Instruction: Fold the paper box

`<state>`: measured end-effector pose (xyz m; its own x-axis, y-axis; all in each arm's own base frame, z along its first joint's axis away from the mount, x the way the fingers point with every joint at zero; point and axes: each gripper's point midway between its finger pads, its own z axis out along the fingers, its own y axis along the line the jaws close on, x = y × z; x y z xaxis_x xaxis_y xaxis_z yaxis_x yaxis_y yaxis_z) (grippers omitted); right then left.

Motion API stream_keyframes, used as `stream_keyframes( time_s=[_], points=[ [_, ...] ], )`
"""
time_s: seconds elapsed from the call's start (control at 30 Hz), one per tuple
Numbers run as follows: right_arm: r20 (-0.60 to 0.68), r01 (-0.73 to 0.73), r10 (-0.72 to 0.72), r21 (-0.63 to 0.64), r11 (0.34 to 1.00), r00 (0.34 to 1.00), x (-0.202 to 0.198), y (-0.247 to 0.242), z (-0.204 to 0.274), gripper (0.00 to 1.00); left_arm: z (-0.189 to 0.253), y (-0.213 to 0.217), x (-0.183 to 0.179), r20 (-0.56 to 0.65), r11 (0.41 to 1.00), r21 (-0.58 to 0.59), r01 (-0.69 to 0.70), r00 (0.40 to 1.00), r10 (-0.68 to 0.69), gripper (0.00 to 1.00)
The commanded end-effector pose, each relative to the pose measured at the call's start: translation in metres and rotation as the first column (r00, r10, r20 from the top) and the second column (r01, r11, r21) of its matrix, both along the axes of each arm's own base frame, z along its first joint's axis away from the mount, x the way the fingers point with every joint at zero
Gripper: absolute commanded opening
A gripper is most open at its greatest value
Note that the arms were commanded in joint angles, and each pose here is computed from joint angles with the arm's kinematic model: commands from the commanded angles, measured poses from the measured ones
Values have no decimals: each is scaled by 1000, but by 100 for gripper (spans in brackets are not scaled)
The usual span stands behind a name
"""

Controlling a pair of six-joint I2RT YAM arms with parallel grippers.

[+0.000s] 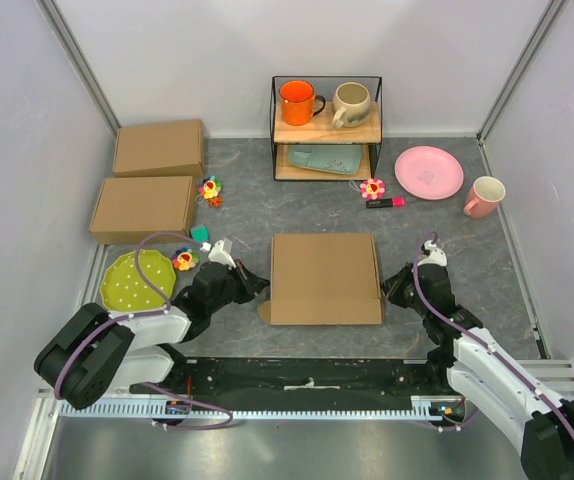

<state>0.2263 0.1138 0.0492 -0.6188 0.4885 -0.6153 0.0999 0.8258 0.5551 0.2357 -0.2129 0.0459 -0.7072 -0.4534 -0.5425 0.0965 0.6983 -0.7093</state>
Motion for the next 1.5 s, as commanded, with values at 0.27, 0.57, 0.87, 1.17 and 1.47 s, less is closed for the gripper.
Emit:
stream_keyframes(
  time_s=[0.27, 0.57, 0.87, 1.17, 1.47],
  points=[
    [80, -91, 86, 59, 994, 993, 0, 21, 16, 1, 18, -18, -22, 33, 993, -101, 66, 997, -63, 2],
    [137, -152, 139, 87, 985, 981, -6, 33, 44, 2, 48, -21, -28, 87, 985, -150, 87, 993, -75, 2],
    [226, -149, 122, 105, 983, 966, -1, 33, 100, 3, 100, -15, -23, 191, 981, -180, 75, 981, -40, 2],
    [254, -139, 105, 119, 983, 962, 9, 36, 128, 4, 127, -14, -16, 238, 982, -180, 65, 971, -21, 2],
    [219, -104, 72, 137, 985, 973, 19, 38, 138, 13, 146, -15, -11, 220, 987, -156, 46, 976, -11, 2]
  ],
)
